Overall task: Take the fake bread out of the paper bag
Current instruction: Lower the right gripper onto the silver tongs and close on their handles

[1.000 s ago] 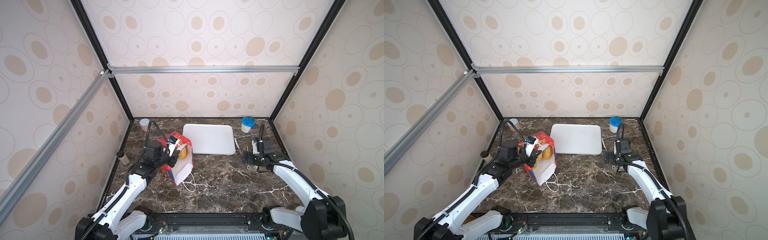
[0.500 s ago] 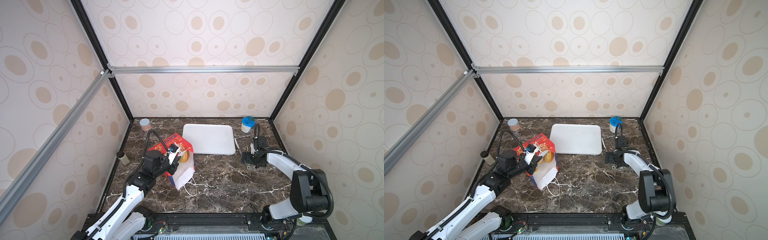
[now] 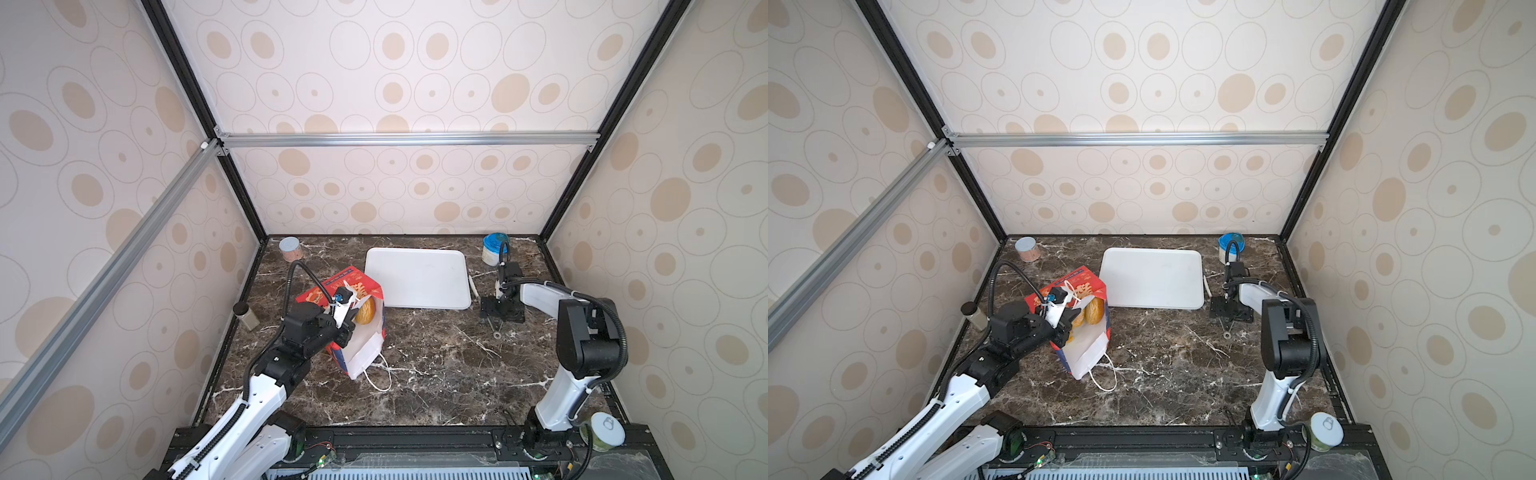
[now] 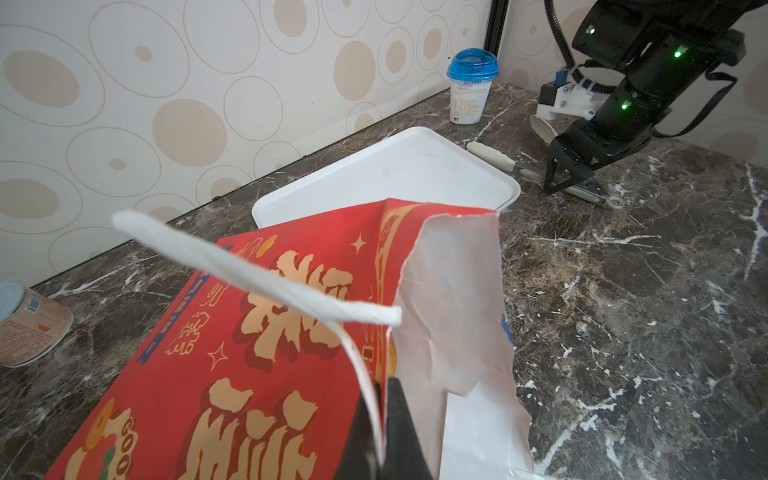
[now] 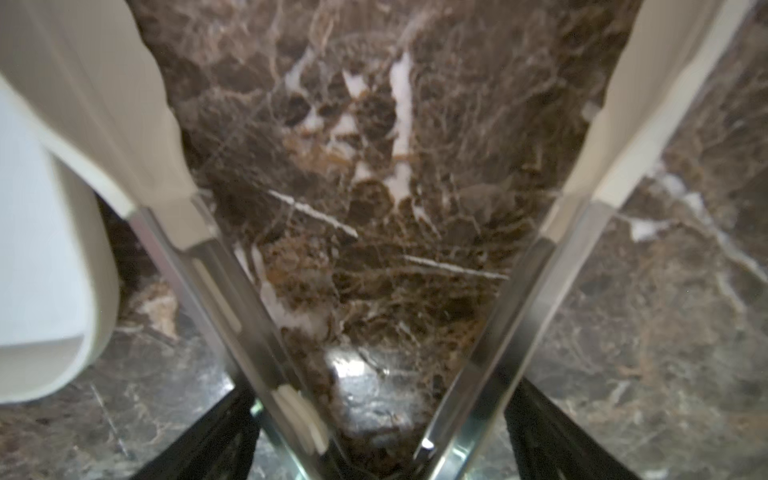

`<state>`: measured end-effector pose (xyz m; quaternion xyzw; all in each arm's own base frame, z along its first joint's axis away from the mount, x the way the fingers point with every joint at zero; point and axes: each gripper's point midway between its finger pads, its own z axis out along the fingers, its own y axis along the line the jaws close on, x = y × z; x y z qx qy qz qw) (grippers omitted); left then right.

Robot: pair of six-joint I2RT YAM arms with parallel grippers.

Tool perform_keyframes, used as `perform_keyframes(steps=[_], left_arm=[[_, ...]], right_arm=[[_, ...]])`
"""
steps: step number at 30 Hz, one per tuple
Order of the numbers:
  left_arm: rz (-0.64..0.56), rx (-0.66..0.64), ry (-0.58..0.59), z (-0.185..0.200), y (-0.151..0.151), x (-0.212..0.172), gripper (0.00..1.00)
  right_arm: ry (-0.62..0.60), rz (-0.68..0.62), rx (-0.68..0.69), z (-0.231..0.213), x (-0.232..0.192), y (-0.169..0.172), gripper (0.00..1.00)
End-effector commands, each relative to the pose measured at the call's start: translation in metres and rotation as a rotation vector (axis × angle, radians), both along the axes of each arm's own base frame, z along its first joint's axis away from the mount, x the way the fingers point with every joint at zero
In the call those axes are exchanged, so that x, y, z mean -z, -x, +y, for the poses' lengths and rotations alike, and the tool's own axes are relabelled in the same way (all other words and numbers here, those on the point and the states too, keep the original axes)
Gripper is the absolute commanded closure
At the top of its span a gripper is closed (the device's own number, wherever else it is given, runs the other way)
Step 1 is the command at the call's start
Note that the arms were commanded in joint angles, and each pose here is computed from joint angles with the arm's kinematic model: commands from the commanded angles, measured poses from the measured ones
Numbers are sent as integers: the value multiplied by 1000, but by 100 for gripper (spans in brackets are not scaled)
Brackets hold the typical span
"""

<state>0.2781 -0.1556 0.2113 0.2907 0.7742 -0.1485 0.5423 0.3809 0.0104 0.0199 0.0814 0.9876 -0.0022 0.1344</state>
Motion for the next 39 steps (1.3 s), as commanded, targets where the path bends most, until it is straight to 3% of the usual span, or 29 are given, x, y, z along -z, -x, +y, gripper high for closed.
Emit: perform_keyframes(steps=[1, 9, 15, 21, 24, 31, 39], left_arm=[[-102, -8, 35, -1, -4, -28, 100], [-121, -41, 22, 4, -7, -29, 100], [-131, -73, 7, 9, -10, -30, 100], [-129, -65, 26, 7, -10, -33, 100], [-144, -70, 27, 8, -10, -38, 100], [-154, -70, 23, 8, -11, -40, 100], [-157, -73, 40, 8, -12, -44, 100]], right_arm=[[9, 53, -10, -4, 7, 2, 12], [35, 91, -21, -7, 16, 6, 33], [27, 127, -27, -6, 21, 13, 43], [48, 160, -41, 0, 22, 18, 43], [52, 157, -49, 6, 19, 21, 37], [43, 173, -44, 16, 21, 24, 35], [10, 103, -26, 20, 4, 28, 47]])
